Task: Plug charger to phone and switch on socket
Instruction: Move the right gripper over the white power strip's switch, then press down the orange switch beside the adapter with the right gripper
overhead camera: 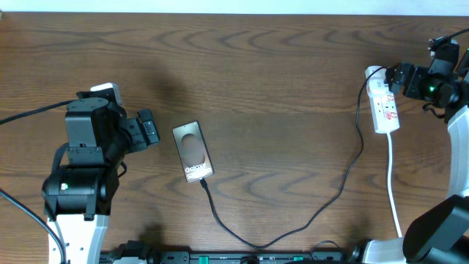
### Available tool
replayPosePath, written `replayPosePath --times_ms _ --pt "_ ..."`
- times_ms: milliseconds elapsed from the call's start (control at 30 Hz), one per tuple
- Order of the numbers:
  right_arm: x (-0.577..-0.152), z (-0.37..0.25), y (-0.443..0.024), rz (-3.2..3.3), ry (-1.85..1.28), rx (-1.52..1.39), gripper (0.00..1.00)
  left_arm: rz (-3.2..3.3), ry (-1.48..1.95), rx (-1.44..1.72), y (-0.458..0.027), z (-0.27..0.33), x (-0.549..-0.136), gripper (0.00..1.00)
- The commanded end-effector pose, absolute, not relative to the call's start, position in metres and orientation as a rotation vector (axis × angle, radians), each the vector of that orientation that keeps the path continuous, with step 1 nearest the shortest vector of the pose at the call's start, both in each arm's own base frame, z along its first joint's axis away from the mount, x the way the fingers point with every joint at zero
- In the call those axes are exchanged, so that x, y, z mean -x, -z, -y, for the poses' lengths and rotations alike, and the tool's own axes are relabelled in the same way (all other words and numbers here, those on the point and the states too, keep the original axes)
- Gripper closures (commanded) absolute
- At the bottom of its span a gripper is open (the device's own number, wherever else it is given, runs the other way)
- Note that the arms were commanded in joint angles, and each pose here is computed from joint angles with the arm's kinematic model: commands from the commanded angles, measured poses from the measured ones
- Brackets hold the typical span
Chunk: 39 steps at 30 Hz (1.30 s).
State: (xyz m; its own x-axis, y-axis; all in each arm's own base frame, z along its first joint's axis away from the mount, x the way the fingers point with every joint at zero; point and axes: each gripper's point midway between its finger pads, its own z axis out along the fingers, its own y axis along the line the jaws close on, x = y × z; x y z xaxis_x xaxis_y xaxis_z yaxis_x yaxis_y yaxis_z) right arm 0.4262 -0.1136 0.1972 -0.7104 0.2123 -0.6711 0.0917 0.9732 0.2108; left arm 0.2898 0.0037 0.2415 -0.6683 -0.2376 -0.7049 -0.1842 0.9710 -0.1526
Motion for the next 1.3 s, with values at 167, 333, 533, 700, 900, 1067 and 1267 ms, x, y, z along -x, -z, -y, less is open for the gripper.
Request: replayPosePath --times_ms 167,333,533,700,900,1067,1267 --pt "-0.435 0.129 -0.141 -2.485 -0.179 -0.246 0.01 -2.350 0.052 0.287 -0.234 -0.008 -0.293 0.02" --pt "-0.436 0.132 -0.099 -2.569 -0.216 -0.279 0.01 -2.351 0.051 0.286 -0.234 -0.008 -0.294 0.02" --pt "-0.442 0.134 -0.078 -2.588 -0.222 -0.255 0.01 -2.351 0.051 0.286 -0.234 -0.008 -0.294 0.02" --pt "-0.449 0.134 -0.068 -2.575 -0.246 -0.249 0.01 -2.351 0.052 0.287 -0.234 -0.008 -0.294 0.02" --pt "-0.456 0.117 -0.055 -2.553 -0.406 -0.217 0.01 -2.351 0.052 0.287 -0.233 -0.008 -0.294 0.02" --pt "-0.461 0.108 -0.044 -2.540 -0.495 -0.201 0.01 -2.351 0.052 0.287 -0.233 -0.008 -0.294 0.02" --pt "-0.460 0.107 -0.042 -2.541 -0.505 -0.201 0.01 -2.351 0.052 0.287 -0.233 -0.008 -0.294 0.02"
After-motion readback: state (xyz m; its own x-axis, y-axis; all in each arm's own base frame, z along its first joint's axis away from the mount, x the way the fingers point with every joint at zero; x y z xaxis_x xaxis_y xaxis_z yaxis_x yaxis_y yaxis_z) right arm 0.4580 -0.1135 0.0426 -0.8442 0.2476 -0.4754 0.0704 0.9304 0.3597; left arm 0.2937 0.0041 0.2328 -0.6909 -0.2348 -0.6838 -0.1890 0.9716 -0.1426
